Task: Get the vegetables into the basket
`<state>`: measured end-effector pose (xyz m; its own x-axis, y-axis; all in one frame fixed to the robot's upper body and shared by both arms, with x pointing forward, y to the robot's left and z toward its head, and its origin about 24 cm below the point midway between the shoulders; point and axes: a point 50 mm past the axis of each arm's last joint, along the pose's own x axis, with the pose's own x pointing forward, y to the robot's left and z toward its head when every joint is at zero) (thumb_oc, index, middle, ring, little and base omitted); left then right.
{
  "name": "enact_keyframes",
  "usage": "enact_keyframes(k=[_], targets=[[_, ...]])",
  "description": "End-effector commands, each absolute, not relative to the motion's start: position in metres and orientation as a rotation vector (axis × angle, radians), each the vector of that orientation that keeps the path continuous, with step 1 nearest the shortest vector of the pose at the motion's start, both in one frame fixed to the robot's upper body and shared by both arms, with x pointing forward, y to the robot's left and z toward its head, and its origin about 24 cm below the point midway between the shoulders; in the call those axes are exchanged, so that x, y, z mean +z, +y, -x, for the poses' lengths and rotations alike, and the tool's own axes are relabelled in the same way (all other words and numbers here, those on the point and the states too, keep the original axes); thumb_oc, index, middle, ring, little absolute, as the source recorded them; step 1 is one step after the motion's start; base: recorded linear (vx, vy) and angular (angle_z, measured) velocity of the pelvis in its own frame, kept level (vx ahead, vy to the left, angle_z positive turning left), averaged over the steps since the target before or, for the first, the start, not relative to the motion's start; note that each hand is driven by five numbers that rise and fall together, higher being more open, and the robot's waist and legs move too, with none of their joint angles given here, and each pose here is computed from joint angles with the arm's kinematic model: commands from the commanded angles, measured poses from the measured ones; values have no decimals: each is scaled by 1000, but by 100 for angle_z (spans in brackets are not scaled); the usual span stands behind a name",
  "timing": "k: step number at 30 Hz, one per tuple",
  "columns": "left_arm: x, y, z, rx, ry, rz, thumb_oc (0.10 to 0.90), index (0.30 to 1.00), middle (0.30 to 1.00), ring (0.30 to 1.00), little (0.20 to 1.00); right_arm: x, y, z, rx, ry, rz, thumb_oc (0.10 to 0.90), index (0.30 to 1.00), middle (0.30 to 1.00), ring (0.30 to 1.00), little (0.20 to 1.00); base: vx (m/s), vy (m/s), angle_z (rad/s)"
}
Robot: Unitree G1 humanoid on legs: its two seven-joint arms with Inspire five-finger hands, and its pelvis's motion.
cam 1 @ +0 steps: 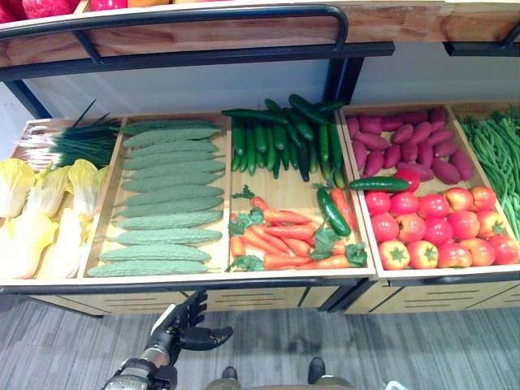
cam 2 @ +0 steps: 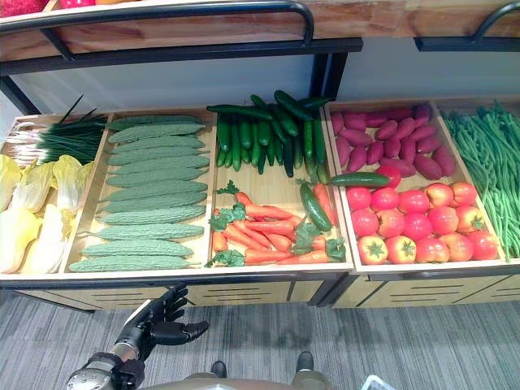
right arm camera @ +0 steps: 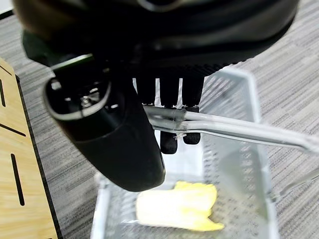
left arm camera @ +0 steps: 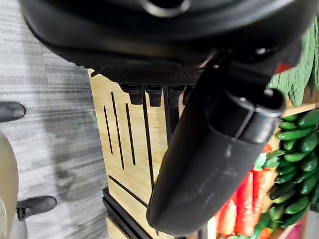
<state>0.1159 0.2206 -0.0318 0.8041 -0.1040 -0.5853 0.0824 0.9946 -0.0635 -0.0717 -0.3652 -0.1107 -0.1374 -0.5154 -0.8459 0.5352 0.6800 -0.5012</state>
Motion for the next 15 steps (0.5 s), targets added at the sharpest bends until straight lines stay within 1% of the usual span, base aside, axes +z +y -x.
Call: enact_keyframes(k=[1, 3, 4, 5, 10, 11, 12, 13, 15], targets=[[85, 212, -174, -172, -21, 50, 900, 1000, 1000, 1000, 1000, -88, -387, 98, -946, 1592, 157, 400, 300, 300, 300, 300, -18, 22, 3], [101, 208, -176, -193, -92, 70, 900, 1000, 1000, 1000, 1000, -93, -391, 69, -890, 1562, 185, 400, 300, 300, 300, 300, -59, 23, -5], [102, 208, -175, -191, -93, 69, 900, 1000, 1000, 1000, 1000, -93, -391, 68, -888, 1561, 185, 400, 300, 300, 300, 300, -59, 25, -9], [113, 202, -175, -217, -147, 107, 900, 1000, 1000, 1000, 1000, -96, -390, 54, -858, 1548, 195, 400, 300, 300, 300, 300, 0, 0, 0], [133, 192, -174, -268, -230, 170, 900, 1000, 1000, 1000, 1000, -104, -383, 34, -799, 1538, 204, 400, 300, 300, 300, 300, -16, 10, -3], [137, 197, -178, -241, -263, 136, 900, 1000, 1000, 1000, 1000, -104, -379, 52, -816, 1557, 190, 400, 300, 300, 300, 300, 0, 0, 0], [137, 196, -178, -243, -262, 136, 900, 1000, 1000, 1000, 1000, -104, -379, 53, -818, 1558, 188, 400, 300, 300, 300, 300, 0, 0, 0], [140, 197, -181, -252, -283, 98, 900, 1000, 1000, 1000, 1000, -100, -381, 70, -846, 1586, 168, 400, 300, 300, 300, 300, -18, -13, -6], [144, 197, -186, -262, -296, 61, 900, 1000, 1000, 1000, 1000, -98, -383, 72, -854, 1591, 157, 400, 300, 300, 300, 300, -33, -11, -10]])
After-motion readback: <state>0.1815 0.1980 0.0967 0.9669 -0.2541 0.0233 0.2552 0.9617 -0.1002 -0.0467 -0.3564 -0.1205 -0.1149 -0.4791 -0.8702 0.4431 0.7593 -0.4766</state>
